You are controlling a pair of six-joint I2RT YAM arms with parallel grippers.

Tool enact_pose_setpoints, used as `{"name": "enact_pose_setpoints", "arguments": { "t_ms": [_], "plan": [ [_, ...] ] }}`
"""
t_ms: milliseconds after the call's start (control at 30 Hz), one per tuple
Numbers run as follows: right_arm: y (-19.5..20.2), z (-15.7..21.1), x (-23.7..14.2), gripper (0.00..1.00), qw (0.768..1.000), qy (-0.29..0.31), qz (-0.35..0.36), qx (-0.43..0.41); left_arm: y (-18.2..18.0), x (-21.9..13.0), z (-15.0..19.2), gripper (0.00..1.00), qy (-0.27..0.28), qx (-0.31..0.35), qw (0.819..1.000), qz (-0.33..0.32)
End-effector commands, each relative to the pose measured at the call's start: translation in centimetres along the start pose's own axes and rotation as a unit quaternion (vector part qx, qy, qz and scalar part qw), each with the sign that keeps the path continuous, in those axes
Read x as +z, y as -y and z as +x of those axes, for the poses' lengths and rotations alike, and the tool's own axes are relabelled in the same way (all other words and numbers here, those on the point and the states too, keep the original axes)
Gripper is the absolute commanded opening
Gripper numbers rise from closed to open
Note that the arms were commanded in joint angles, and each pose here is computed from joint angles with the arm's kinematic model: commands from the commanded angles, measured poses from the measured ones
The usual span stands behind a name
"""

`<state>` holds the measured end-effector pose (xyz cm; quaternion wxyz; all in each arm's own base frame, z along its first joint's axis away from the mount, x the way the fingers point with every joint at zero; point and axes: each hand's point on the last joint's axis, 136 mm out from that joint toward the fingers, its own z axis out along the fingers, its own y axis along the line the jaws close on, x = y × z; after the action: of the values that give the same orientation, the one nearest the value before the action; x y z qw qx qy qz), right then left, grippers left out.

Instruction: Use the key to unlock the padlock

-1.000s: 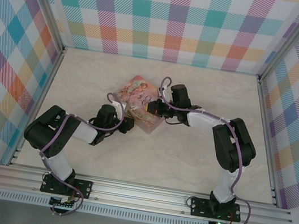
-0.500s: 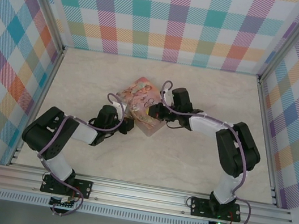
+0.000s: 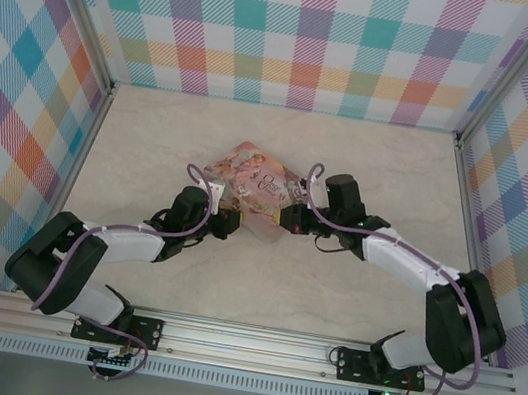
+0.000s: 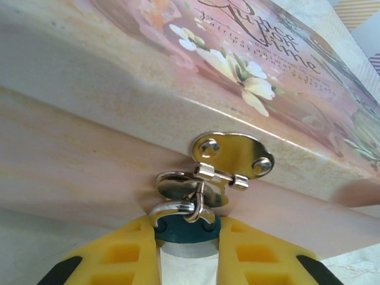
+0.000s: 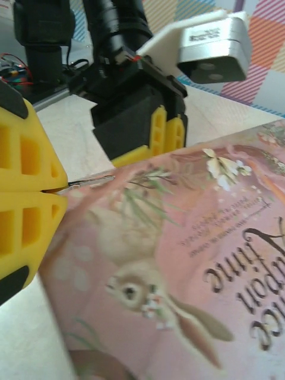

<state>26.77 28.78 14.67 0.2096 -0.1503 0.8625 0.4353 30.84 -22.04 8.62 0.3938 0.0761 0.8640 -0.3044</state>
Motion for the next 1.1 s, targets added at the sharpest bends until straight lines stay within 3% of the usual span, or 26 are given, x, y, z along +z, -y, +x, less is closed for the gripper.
{"name": "enact_pose_setpoints", "arguments": {
  "t_ms": [0, 267, 667, 1067],
  "plan": [
    [-1.7, 1.9, -1.3, 0.03, 0.999, -0.012, -0.023, -0.026, 1.9, -0.8, -2.7, 0.20, 0.036, -0.004, 0.999, 0.021],
    [-0.6, 5.3, 0.2, 0.03, 0.998, -0.047, -0.001, -0.051, 3.2, -1.2, -3.6, 0.19, 0.038, -0.026, 0.998, 0.035],
    [1.6, 2.6, 2.2, 0.03, 0.993, -0.029, 0.040, -0.105, 3.7, -1.1, -3.1, 0.16, 0.020, -0.066, 0.997, 0.034],
    [2.0, 0.1, 2.6, 0.03, 0.988, -0.001, 0.018, -0.152, 3.8, -0.9, -3.0, 0.13, 0.015, -0.130, 0.991, 0.028]
  ]
}}
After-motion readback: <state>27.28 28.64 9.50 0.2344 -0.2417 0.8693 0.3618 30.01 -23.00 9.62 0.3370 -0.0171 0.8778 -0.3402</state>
